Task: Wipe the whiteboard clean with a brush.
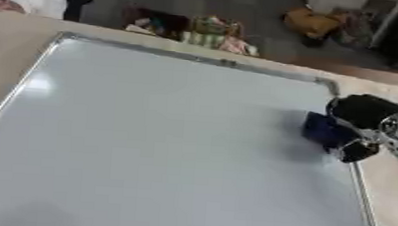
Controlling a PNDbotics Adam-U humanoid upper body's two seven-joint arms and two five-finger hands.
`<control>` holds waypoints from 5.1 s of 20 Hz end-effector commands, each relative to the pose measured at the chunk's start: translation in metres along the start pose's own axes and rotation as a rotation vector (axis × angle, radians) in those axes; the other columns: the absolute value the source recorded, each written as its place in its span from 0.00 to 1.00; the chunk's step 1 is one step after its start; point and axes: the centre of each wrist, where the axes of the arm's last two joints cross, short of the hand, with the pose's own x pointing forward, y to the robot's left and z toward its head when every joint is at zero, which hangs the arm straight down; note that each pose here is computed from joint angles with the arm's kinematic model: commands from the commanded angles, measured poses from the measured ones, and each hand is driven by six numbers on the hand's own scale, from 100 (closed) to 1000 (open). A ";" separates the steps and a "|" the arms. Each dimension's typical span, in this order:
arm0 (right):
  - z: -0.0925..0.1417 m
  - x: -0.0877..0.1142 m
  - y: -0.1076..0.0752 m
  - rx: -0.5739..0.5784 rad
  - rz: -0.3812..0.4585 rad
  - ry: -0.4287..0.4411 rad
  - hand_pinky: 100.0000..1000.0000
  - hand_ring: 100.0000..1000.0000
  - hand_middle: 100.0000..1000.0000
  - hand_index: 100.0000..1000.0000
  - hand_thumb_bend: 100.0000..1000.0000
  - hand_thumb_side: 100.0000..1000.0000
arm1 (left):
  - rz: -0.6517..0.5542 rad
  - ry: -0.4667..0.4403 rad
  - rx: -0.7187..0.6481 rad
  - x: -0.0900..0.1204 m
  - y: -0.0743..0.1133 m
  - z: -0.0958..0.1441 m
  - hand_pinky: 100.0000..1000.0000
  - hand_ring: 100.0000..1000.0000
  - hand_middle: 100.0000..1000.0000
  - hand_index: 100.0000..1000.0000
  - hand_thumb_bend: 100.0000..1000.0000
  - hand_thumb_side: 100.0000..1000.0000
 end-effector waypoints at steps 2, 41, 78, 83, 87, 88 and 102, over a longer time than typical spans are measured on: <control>0.010 -0.002 -0.013 -0.008 0.018 -0.019 0.39 0.38 0.07 0.11 0.00 0.18 | -0.004 -0.019 -0.011 0.006 0.000 -0.003 0.53 0.30 0.39 0.43 0.00 0.93; 0.039 0.058 -0.073 0.007 -0.383 -0.434 0.30 0.31 0.04 0.18 0.00 0.18 | 0.030 -0.007 -0.023 0.010 -0.005 -0.006 0.53 0.31 0.39 0.43 0.00 0.92; -0.027 0.159 -0.066 0.081 -0.445 -0.620 0.31 0.31 0.06 0.22 0.00 0.18 | 0.049 -0.018 -0.021 0.012 -0.008 -0.007 0.53 0.32 0.40 0.43 0.00 0.91; -0.029 0.168 -0.066 0.103 -0.445 -0.649 0.33 0.31 0.06 0.23 0.00 0.18 | 0.048 -0.016 -0.023 0.012 -0.008 -0.007 0.53 0.31 0.40 0.43 0.00 0.91; -0.031 0.174 -0.066 0.115 -0.433 -0.661 0.35 0.33 0.09 0.24 0.00 0.19 | 0.049 -0.017 -0.025 0.012 -0.008 -0.008 0.53 0.31 0.40 0.43 0.00 0.91; -0.031 0.175 -0.066 0.116 -0.428 -0.663 0.36 0.35 0.11 0.26 0.00 0.21 | 0.049 -0.018 -0.025 0.012 -0.008 -0.008 0.53 0.31 0.40 0.43 0.00 0.91; -0.040 0.190 -0.055 0.144 -0.305 -0.727 0.43 0.64 0.52 0.11 0.00 0.24 | 0.047 -0.023 -0.034 0.012 -0.010 -0.009 0.53 0.31 0.40 0.43 0.00 0.91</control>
